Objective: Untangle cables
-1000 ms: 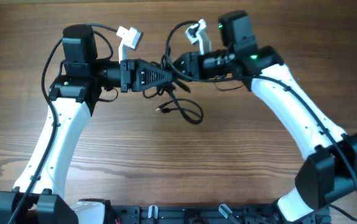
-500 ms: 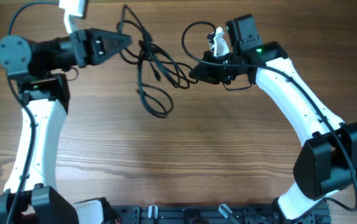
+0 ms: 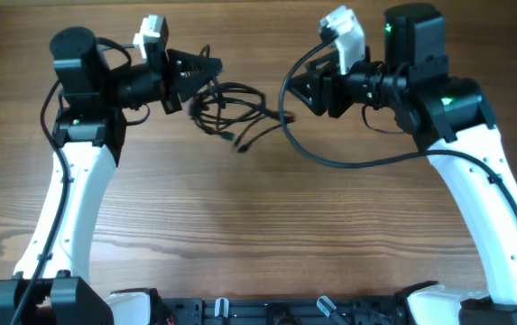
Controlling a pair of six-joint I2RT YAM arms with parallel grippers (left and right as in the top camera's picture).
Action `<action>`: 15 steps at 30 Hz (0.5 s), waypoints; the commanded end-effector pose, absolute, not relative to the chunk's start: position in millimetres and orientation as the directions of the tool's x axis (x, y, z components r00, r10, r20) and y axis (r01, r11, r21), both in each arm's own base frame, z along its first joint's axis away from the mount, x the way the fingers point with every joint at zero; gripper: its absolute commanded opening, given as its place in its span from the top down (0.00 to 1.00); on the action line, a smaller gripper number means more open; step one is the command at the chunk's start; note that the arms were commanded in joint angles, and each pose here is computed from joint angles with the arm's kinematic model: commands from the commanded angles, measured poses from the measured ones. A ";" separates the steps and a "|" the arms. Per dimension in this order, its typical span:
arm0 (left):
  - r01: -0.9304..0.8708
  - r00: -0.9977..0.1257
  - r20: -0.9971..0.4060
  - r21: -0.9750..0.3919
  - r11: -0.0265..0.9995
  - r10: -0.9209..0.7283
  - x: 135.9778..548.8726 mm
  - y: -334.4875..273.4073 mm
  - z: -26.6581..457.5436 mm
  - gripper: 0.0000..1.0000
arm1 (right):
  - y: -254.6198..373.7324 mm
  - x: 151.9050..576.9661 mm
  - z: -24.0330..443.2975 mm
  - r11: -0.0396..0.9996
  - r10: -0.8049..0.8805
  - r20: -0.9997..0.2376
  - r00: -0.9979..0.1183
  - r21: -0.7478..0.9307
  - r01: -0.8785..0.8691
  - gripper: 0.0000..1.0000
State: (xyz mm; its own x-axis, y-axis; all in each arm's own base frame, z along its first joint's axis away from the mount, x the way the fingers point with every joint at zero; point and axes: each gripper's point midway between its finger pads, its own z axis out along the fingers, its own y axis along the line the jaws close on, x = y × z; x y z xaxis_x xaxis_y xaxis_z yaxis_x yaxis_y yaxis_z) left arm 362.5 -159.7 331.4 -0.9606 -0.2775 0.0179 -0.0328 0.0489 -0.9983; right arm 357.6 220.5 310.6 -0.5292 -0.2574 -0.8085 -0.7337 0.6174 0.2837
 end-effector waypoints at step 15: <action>-0.023 -0.996 0.023 -1.000 0.002 -0.091 327.6 -196.6 361.5 0.96 | 297.4 340.8 249.2 0.274 -0.417 -0.807 -0.419 0.327 -0.904 0.61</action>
State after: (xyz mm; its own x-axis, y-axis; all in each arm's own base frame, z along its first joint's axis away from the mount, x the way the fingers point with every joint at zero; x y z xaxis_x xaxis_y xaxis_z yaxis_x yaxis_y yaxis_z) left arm 336.5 -195.7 348.8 -0.9900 -0.1234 0.0685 -0.0698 0.0059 -0.9975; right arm 341.7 292.0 253.3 -0.3803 -0.4314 -0.8181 -0.9176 0.2866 0.2754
